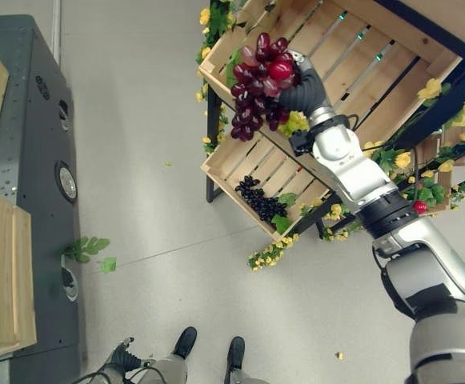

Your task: Pick up the fruits from the basket on one side to the basket on the other side

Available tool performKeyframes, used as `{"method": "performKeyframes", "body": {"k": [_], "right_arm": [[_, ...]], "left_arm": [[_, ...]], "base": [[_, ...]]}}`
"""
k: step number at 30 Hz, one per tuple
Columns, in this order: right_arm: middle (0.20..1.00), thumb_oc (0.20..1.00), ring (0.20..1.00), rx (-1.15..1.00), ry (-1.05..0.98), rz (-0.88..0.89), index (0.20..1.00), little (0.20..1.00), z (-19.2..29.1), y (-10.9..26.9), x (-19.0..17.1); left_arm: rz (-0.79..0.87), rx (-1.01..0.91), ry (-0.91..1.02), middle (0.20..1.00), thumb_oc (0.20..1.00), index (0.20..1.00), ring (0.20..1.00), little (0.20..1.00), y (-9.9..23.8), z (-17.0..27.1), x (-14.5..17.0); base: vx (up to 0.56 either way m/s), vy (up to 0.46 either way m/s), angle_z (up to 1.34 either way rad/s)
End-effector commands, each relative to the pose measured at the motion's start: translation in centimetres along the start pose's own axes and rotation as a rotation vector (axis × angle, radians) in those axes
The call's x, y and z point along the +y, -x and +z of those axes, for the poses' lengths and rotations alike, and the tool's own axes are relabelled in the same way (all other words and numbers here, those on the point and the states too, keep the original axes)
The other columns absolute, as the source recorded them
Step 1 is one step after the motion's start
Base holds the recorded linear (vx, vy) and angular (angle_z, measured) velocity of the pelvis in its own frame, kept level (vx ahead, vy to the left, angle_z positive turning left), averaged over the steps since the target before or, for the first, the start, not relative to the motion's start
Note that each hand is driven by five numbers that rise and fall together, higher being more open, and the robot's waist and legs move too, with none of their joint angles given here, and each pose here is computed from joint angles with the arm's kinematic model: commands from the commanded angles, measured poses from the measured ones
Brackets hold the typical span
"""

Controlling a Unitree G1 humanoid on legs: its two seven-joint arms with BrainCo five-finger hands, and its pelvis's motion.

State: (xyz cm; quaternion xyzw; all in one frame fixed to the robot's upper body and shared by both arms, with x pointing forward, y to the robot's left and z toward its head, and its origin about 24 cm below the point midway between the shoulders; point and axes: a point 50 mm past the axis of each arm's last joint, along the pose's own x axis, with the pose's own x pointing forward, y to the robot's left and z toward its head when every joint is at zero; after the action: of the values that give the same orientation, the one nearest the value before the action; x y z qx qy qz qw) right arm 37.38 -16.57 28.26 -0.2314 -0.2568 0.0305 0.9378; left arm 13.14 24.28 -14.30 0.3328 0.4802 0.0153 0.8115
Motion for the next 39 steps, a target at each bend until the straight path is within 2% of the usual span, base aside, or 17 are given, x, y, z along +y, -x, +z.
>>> {"method": "performKeyframes", "body": {"k": [1,5,7,8,15,19,21,22,23,24,29,31,32,39], "right_arm": [[0.2,0.2,0.2,-0.124,0.012,-0.163,0.2,0.2,3.8,-1.6,-4.8],[0.2,0.2,0.2,-0.083,0.065,-0.208,0.2,0.2,3.1,-1.5,-6.6],[0.2,0.2,0.2,0.003,0.151,-0.285,0.2,0.2,1.9,-1.3,-9.3],[0.2,0.2,0.2,0.002,0.152,-0.285,0.2,0.2,1.9,-1.4,-9.3],[0.2,0.2,0.2,0.206,0.281,-0.475,0.2,0.2,-1.0,0.6,-15.6],[0.2,0.2,0.2,0.25,0.28,-0.548,0.2,0.2,-1.7,1.7,-17.5],[0.2,0.2,0.2,0.292,0.324,-0.578,0.2,0.2,-2.1,2.3,-18.5],[0.2,0.2,0.2,0.377,0.437,-0.594,0.2,0.2,-2.7,3.1,-19.8],[0.294,0.294,0.294,0.402,0.467,-0.601,0.294,0.294,-2.9,3.3,-20.2],[1.0,1.0,1.0,0.425,0.531,-0.58,1.0,1.0,-2.8,3.2,-20.2],[1.0,1.0,1.0,0.446,0.741,-0.52,1.0,1.0,-2.0,2.8,-20.3],[1.0,1.0,1.0,0.432,0.762,-0.505,1.0,1.0,-1.8,2.6,-20.1],[1.0,1.0,1.0,0.417,0.837,-0.448,1.0,1.0,-1.6,2.4,-19.6],[1.0,1.0,1.0,0.353,0.908,-0.354,1.0,1.0,-1.1,1.9,-18.2]], "left_arm": [[-0.056,0.025,-0.045,1.0,1.0,1.0,1.0,1.0,0.3,-0.5,-1.5],[-0.058,0.024,-0.045,1.0,1.0,1.0,1.0,1.0,0.3,-0.5,-1.6],[-0.067,0.031,-0.05,1.0,1.0,1.0,1.0,1.0,0.4,-0.8,-1.7],[-0.067,0.03,-0.049,1.0,1.0,1.0,1.0,1.0,0.4,-0.8,-1.8],[-0.075,0.041,-0.055,1.0,1.0,1.0,1.0,1.0,0.5,-1.2,-1.7],[-0.078,0.059,-0.055,1.0,1.0,1.0,1.0,1.0,0.5,-1.5,-1.9],[-0.08,0.07,-0.059,1.0,1.0,1.0,1.0,1.0,0.6,-1.9,-1.9],[-0.08,0.077,-0.075,1.0,1.0,1.0,1.0,1.0,0.6,-2.1,-1.8],[-0.081,0.078,-0.08,1.0,1.0,1.0,1.0,1.0,0.6,-2.2,-1.8],[-0.08,0.079,-0.086,1.0,1.0,1.0,1.0,1.0,0.6,-2.1,-1.7],[-0.087,0.087,-0.105,1.0,1.0,1.0,1.0,1.0,0.6,-2.2,-1.9],[-0.088,0.089,-0.106,1.0,1.0,1.0,1.0,1.0,0.6,-2.2,-1.9],[-0.091,0.095,-0.106,1.0,1.0,1.0,1.0,1.0,0.6,-2.3,-1.9],[-0.111,0.1,-0.108,1.0,1.0,1.0,1.0,1.0,0.6,-2.3,-2.2]], "base": [[0.02,0.011,0.08],[0.02,0.007,0.03],[0.02,0.001,0.05],[0.02,0.005,0.11],[0.02,0.0,0.1],[0.02,0.003,0.07],[0.01,-0.001,0.11],[0.01,0.007,0.07],[0.01,0.005,0.07],[0.01,0.007,0.07],[0.01,0.002,0.03],[0.0,0.0,0.0],[0.0,0.0,0.0],[0.0,0.0,0.0]]}}
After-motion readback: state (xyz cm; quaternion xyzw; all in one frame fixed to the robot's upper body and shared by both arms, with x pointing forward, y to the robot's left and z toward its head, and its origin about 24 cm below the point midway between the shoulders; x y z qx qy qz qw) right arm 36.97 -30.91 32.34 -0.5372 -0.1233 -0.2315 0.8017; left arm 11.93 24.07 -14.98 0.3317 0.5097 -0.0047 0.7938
